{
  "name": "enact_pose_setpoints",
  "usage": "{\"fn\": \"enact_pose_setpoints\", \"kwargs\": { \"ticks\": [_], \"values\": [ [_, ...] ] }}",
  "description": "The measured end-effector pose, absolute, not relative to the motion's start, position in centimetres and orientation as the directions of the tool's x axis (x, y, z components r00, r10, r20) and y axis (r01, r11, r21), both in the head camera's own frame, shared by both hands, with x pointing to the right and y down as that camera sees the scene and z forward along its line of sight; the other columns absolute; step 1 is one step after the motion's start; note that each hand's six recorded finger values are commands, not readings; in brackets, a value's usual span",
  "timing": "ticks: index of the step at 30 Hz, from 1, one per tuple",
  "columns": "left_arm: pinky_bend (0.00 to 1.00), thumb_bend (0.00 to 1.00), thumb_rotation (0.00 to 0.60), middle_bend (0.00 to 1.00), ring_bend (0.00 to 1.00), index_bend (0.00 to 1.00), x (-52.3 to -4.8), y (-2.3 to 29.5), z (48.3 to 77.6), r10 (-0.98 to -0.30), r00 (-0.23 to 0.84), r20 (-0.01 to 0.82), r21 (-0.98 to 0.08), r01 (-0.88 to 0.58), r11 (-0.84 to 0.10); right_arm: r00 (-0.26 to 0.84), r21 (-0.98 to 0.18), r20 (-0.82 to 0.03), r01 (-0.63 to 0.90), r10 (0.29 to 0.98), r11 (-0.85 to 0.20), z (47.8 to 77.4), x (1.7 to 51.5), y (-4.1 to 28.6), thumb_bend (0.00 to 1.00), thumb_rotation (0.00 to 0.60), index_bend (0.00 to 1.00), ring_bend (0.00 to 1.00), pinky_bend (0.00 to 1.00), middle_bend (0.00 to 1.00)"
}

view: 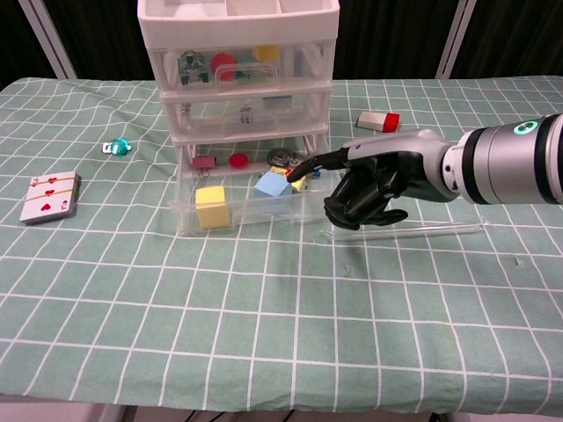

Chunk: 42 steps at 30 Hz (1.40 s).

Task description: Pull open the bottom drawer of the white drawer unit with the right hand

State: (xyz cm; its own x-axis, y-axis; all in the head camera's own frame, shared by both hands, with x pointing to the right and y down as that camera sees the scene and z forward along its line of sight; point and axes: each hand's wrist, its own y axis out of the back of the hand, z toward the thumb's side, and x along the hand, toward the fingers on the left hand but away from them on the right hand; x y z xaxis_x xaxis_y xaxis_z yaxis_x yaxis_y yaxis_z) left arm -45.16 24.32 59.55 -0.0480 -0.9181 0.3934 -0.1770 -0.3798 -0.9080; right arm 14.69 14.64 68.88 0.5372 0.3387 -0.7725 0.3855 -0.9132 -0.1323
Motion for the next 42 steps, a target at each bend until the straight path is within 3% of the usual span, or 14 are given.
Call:
{"fn": "enact_pose_setpoints", "kwargs": {
  "ticks": [5, 9, 18, 27, 42],
  "values": [
    [0.19, 0.0, 0.6, 0.23, 0.18, 0.32, -45.3, 24.4, 59.4, -0.92, -0.05, 0.389, -0.91, -0.176, -0.375, 0.563, -0.278, -0.717, 0.311, 0.412, -0.909, 66.5, 15.1, 12.7, 0.33, 0.6, 0.06, 0.84, 0.94, 0.73],
    [0.19, 0.0, 0.6, 0.23, 0.18, 0.32, -45.1, 24.5, 59.3, -0.921, -0.05, 0.387, -0.911, -0.177, -0.373, 0.574, -0.455, -0.665, 0.195, 0.477, -0.869, 65.0, 15.0, 10.7, 0.21, 0.6, 0.15, 0.88, 0.97, 0.78],
    [0.19, 0.0, 0.6, 0.23, 0.18, 0.32, -45.2, 24.9, 59.1, -0.919, -0.065, 0.389, -0.91, -0.18, -0.373, 0.601, -0.759, -0.585, -0.169, 0.545, -0.628, 64.1, 12.3, 7.7, 0.16, 0.6, 0.28, 0.93, 1.0, 0.84],
    [0.19, 0.0, 0.6, 0.23, 0.18, 0.32, -45.4, 25.1, 59.3, -0.916, -0.073, 0.395, -0.907, -0.188, -0.376, 0.63, -0.831, -0.551, -0.354, 0.547, -0.43, 67.3, 8.0, 8.1, 0.07, 0.6, 0.31, 0.93, 1.0, 0.85],
    [0.19, 0.0, 0.6, 0.23, 0.18, 0.32, -46.0, 25.7, 59.5, -0.913, -0.089, 0.397, -0.906, -0.199, -0.374, 0.625, -0.827, -0.561, -0.404, 0.543, -0.39, 71.0, 5.7, 8.8, 0.06, 0.6, 0.34, 0.93, 1.0, 0.85]
  ]
}}
